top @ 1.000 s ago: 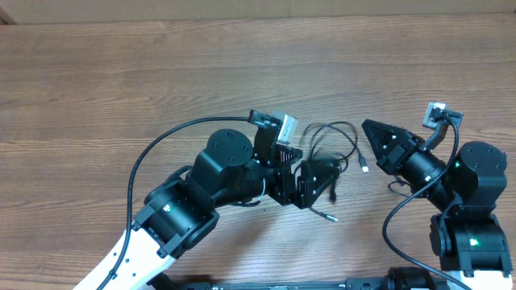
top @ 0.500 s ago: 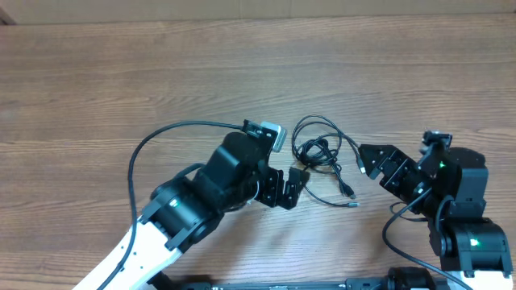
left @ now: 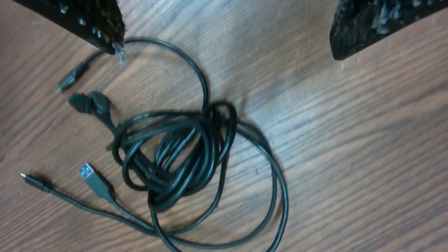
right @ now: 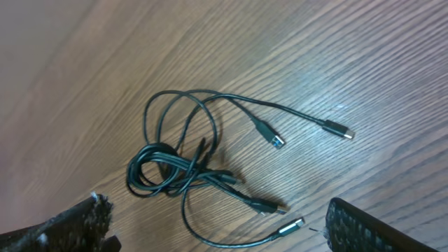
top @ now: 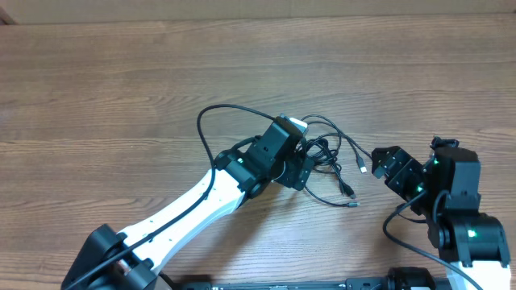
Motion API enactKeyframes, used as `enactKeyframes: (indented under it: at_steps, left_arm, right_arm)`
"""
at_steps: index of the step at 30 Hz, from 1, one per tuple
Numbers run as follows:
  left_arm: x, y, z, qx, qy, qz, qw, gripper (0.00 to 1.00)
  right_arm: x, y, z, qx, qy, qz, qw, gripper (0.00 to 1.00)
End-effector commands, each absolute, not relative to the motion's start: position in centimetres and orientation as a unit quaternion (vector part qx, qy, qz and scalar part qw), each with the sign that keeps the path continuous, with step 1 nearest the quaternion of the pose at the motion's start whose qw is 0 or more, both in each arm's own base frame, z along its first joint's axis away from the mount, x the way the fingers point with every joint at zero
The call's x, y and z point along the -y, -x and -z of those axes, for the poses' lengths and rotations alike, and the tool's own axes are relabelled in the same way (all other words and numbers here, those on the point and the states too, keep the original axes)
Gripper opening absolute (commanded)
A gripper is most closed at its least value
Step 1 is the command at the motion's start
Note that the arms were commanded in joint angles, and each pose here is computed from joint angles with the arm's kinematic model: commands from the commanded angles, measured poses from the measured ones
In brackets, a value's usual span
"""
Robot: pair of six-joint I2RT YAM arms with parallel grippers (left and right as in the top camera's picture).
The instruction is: Untangle cables
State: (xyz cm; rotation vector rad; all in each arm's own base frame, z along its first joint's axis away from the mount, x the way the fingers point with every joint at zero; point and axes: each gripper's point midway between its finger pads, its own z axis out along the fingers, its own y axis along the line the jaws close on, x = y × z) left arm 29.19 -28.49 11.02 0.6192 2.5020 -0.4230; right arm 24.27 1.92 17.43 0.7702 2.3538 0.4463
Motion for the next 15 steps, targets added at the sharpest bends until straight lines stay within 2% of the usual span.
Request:
enactKeyframes:
  at_steps: [1,7,11,15]
  left_arm:
    - [29.3,-30.5,-10.1,-0.919,-0.242,0.148,0.275,0.92]
    - [30.7,-31.9,-7.9,-0.916,-0.240,0.153,0.281,0.90]
    - [31.5,-32.7,-8.2,-0.909,-0.238,0.163,0.301,0.87]
    - [31.9,-33.1,-8.7,-0.903,-0.237,0.171,0.314,0.78]
  right_arm:
    - [-1.3,-24.8,-17.1,-0.892,-0.297,-0.151,0.305,0.97]
    - [-1.3,-25.6,-14.8,-0.905,-0.303,-0.137,0.263,0.96]
    - [-1.3,-26.0,-14.0,-0.909,-0.305,-0.133,0.250,0.96]
    - [-1.3,-26.1,-13.9,-0.910,-0.306,-0.133,0.248,0.96]
